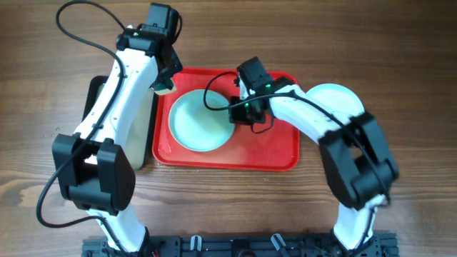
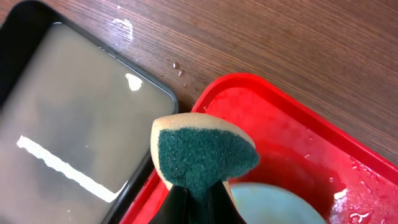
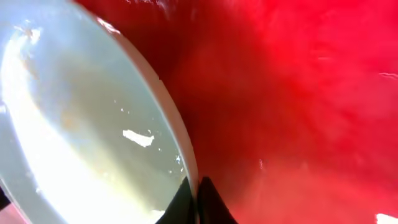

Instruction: Clean dirty plates on tray and stack at the side

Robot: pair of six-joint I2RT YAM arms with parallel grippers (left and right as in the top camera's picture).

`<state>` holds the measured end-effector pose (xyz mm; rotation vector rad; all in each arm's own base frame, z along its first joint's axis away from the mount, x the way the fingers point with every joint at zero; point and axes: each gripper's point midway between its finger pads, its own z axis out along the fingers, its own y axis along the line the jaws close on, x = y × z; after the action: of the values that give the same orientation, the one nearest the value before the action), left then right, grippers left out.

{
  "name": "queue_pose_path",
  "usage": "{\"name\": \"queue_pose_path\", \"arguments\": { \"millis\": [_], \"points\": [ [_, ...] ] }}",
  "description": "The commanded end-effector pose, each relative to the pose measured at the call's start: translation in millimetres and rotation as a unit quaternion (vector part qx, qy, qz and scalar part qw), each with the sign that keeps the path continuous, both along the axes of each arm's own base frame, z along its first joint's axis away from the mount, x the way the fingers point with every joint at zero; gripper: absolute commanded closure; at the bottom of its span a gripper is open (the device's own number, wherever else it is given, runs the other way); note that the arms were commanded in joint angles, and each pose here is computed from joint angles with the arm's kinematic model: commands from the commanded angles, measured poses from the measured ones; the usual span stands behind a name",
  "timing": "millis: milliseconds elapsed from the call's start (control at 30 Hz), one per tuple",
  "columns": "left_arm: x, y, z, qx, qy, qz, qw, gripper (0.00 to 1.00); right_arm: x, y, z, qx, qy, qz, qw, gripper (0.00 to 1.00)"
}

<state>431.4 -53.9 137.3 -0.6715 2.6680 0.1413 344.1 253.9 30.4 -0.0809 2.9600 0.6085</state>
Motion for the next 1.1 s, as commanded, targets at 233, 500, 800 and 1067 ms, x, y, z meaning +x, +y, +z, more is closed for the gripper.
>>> {"name": "queue_pose_path", "arguments": {
  "millis": [233,500,800,1067],
  "points": [
    [-3.0,-18.8,-13.0,-0.058,0.015,-0.009,0.998,0.96,4.0,-113.9,116.2,-0.313,-0.217,-0.066,0.922,0.96],
    [-11.8,-44.0,-26.7,-0.091,0.037,-0.035,0.994,0.96,-4.7,-128.3,189.0,-0.459,-0.355,-0.058,0.813,0.96],
    [-10.9,-67.9,-26.0,-0.093,0.027,-0.062,0.993,0.96,-22.6,-109.4,246.6,-0.553,-0.463,-0.048,0.691,0.96],
    [-10.5,-67.0,-25.9,-0.093,0.027,-0.061,0.993,0.96,-23.6,-107.5,246.6,-0.552,-0.464,-0.046,0.691,0.96]
  ]
}}
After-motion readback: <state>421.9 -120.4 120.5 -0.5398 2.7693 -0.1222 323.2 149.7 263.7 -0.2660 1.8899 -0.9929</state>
